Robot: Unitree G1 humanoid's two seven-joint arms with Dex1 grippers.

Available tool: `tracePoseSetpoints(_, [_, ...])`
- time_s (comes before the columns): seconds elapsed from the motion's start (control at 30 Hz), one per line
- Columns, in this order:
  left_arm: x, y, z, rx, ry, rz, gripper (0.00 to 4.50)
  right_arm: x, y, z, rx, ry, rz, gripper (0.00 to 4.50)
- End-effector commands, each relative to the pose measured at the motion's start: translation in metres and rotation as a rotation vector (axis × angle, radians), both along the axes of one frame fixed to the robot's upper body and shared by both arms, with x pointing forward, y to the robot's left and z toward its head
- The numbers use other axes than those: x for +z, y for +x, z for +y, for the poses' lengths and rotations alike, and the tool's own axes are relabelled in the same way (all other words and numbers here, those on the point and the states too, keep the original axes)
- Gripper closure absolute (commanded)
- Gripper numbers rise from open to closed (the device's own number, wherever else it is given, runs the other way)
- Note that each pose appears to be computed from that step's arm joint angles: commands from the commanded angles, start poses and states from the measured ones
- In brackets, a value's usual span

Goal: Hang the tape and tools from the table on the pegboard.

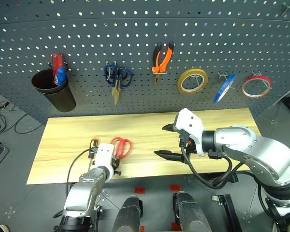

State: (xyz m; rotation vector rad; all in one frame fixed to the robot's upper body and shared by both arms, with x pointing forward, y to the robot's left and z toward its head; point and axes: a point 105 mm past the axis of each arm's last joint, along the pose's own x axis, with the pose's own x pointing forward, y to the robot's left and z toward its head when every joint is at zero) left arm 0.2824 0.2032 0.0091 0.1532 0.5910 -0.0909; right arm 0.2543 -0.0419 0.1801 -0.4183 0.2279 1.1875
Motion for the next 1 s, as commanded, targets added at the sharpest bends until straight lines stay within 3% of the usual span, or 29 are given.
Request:
tracePoseSetpoints(0.03, [0.047,0.003,0.004,-0.067,0.089,-0.251,3.36,0.017,-0.002,-0.001,0.012,0.029,-0.076,0.00])
tracePoseSetpoints(0.2, [0.098,-0.003,0.006,-0.130,0.174,-0.563,3.36,0.024,-0.001,0.000,0.015,0.044,-0.119,0.00])
tracePoseSetpoints(0.43, [0.146,-0.009,-0.016,-0.334,0.278,-0.812,3.36,0.037,0.000,0.003,0.037,0.073,-0.198,0.00])
tracePoseSetpoints(0.73, [0.184,-0.003,-0.028,-0.372,0.298,-0.951,3.36,0.049,0.011,0.002,0.022,0.104,-0.249,0.00])
tracePoseSetpoints(1.0, [0.194,0.013,-0.018,-0.289,0.304,-0.959,3.36,0.057,0.024,0.003,0.015,0.109,-0.293,0.00])
